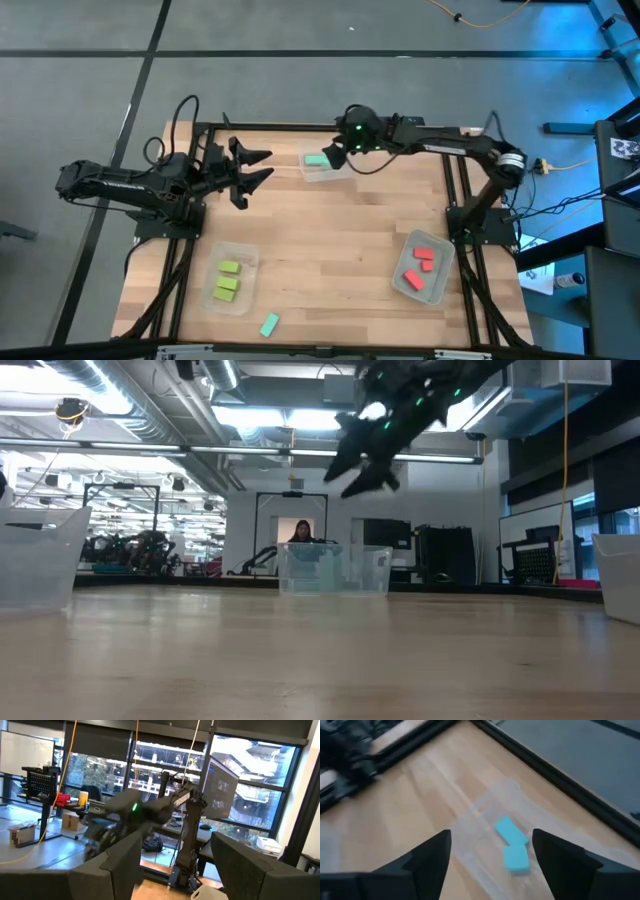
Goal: Sort & place blocks by color
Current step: Put the blue block into the top transparent bin
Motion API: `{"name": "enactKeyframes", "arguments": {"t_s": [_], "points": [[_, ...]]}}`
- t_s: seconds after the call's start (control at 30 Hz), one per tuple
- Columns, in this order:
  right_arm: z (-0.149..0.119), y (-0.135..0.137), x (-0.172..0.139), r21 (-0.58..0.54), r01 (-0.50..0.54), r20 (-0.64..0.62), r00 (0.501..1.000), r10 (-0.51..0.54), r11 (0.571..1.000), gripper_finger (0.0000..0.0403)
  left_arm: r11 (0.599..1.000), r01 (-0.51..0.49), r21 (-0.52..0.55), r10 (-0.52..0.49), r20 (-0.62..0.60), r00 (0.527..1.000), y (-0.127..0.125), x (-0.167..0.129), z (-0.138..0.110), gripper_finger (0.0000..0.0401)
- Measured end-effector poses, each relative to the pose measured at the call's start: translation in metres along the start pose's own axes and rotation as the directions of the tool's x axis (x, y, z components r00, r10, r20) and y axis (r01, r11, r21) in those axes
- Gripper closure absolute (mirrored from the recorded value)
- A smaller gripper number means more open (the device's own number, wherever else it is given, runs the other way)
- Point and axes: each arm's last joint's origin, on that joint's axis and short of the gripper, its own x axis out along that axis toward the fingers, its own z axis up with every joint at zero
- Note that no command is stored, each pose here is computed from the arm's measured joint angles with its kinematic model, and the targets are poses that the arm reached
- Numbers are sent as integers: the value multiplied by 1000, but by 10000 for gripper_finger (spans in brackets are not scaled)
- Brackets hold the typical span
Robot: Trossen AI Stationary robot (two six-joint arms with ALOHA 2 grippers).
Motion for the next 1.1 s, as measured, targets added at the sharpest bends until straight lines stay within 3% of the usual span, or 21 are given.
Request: {"name": "enactKeyframes", "arguments": {"t_s": [0.17, 0.33, 0.43, 0.57, 0.63, 0.77, 1.1], "points": [[5, 18, -57, -116, -138, -1, 990, 139, 984, 121, 999, 21, -43, -21, -9, 1000, -1, 0, -1, 172], [-28, 42, -109, -142, -274, 52, 957, 284, 951, 124, 987, 106, -119, -110, -25, 994, -3, 0, -1, 172], [-51, 56, -133, -129, -414, 187, 882, 433, 901, 124, 976, 146, -161, -153, -32, 988, -4, 0, -2, 172], [-71, 71, -158, -203, -567, 363, 714, 599, 798, 124, 975, 152, -165, -160, -34, 987, -5, 0, -2, 172], [-75, 74, -167, -268, -557, 426, 663, 616, 786, 124, 977, 140, -163, -147, -32, 989, -4, 0, -2, 172], [-77, 78, -174, -344, -503, 452, 651, 609, 793, 124, 978, 137, -159, -144, -32, 989, -4, 0, -2, 172], [-75, 80, -176, -365, -492, 456, 646, 612, 791, 124, 978, 137, -157, -144, -32, 989, -4, 0, -2, 172]]}}
